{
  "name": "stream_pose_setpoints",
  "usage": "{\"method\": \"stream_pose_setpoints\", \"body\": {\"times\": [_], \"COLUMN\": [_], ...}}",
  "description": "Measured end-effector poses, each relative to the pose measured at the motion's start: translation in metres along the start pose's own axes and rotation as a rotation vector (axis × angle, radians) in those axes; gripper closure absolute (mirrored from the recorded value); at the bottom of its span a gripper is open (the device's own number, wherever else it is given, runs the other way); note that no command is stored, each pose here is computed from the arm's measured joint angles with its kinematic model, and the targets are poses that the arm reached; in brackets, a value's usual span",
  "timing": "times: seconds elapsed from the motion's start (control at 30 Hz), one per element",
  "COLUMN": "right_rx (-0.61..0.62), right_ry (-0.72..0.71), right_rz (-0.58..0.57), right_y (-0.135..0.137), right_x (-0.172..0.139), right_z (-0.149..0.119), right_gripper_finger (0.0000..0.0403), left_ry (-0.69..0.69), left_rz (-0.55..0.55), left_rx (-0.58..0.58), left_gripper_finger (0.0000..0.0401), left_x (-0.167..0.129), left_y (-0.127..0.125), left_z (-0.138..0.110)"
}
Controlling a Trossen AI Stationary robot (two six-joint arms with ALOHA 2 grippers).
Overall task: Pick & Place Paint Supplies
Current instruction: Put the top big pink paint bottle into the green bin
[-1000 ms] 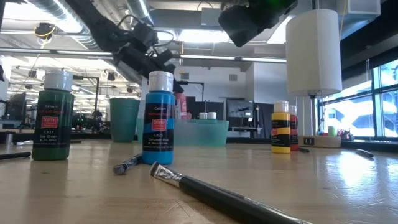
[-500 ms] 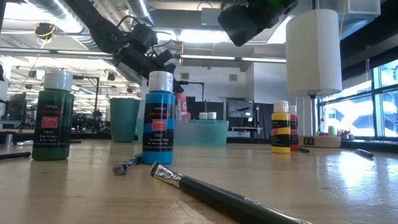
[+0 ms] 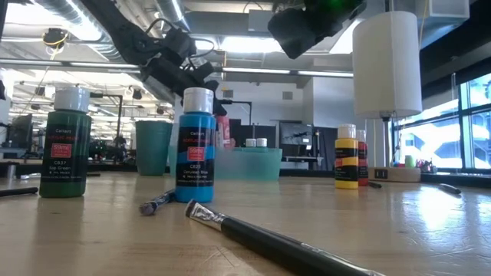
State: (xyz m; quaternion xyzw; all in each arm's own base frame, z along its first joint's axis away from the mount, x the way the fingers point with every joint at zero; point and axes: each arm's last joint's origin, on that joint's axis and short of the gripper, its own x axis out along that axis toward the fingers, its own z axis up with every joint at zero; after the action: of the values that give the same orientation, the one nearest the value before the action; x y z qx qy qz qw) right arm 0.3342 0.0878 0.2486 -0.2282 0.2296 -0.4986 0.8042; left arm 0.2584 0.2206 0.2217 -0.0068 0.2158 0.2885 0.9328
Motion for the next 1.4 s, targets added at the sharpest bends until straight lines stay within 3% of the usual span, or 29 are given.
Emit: {"method": "stream_pose_setpoints", "body": {"times": [0.4, 0.87, 1.4], "right_rx": [0.005, 0.014, 0.012], "right_ry": [0.003, 0.011, 0.012], "right_rz": [-0.004, -0.014, -0.011], "right_y": [0.000, -0.001, -0.001], "right_x": [0.002, 0.006, 0.006], "right_z": [0.000, 0.001, 0.000], "right_gripper_finger": [0.0402, 0.0402, 0.0402], "left_ry": [0.046, 0.098, 0.125], "left_rz": [-0.010, -0.010, -0.039], "left_rx": [0.013, -0.007, -0.029], "left_gripper_finger": [0.0287, 0.0287, 0.0287], "left_x": [0.000, 0.000, 0.014], "left_y": [0.002, 0.009, 0.012], "left_z": [-0.005, 0.012, 0.000]}}
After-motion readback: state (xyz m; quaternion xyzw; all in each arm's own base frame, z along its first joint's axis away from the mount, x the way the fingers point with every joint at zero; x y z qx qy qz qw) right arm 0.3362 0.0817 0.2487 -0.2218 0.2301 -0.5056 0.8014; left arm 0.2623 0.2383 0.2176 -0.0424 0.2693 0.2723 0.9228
